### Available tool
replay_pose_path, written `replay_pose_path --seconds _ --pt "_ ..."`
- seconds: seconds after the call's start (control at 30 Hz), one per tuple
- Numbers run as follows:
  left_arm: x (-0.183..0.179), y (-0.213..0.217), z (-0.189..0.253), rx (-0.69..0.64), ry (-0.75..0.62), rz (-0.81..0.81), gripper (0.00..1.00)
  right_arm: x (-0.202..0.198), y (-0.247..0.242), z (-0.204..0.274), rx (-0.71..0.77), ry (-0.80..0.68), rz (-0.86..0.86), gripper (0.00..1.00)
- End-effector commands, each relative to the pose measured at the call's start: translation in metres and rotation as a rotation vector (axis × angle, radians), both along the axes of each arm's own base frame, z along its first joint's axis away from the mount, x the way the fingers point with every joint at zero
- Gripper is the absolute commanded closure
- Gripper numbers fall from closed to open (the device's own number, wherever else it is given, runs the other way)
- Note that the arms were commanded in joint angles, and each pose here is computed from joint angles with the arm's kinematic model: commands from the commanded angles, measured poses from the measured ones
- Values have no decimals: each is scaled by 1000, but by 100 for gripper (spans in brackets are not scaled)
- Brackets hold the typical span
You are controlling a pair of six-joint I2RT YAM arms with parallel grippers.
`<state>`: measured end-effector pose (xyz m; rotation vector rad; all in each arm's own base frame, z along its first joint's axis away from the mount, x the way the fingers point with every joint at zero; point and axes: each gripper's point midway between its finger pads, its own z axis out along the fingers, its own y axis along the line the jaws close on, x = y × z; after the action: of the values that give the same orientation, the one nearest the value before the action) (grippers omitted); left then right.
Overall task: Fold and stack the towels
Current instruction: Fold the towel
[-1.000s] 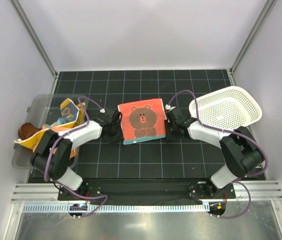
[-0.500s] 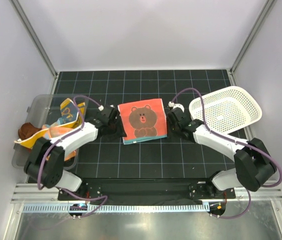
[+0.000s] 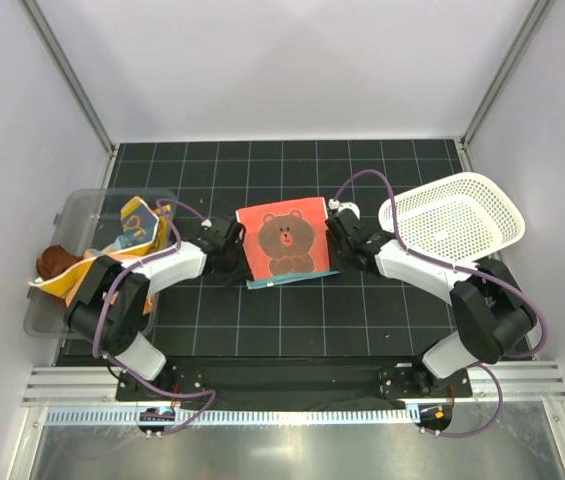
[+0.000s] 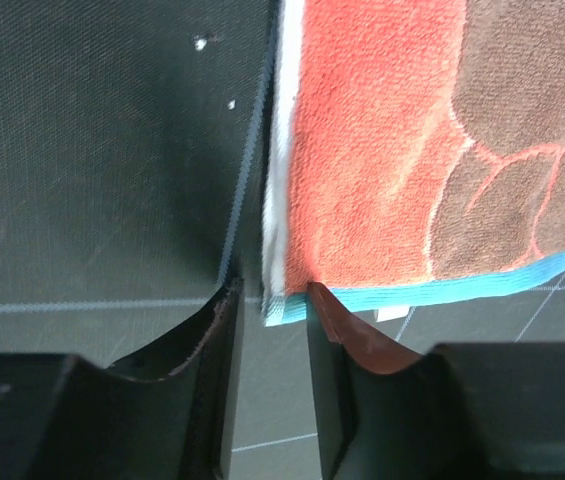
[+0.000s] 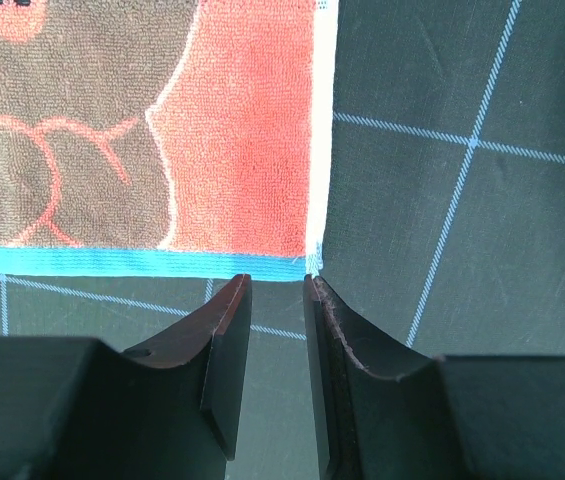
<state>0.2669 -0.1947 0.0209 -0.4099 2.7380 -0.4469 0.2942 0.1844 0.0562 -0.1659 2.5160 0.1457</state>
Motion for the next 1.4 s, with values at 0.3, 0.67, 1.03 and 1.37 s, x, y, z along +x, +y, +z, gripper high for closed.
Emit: replay_pose_path --seconds 0.3,0.67,1.03,1.37 --pt "9 -7 6 6 -20 18 87 14 5 1 4 -48 5 64" --pt "10 -1 16 66 -28 20 88 12 7 -1 15 -39 12 64" --pt "6 -6 22 89 -27 8 100 9 5 -7 9 -27 9 64" --pt "-14 -7 2 115 16 4 100 13 -1 -23 -53 -9 7 64"
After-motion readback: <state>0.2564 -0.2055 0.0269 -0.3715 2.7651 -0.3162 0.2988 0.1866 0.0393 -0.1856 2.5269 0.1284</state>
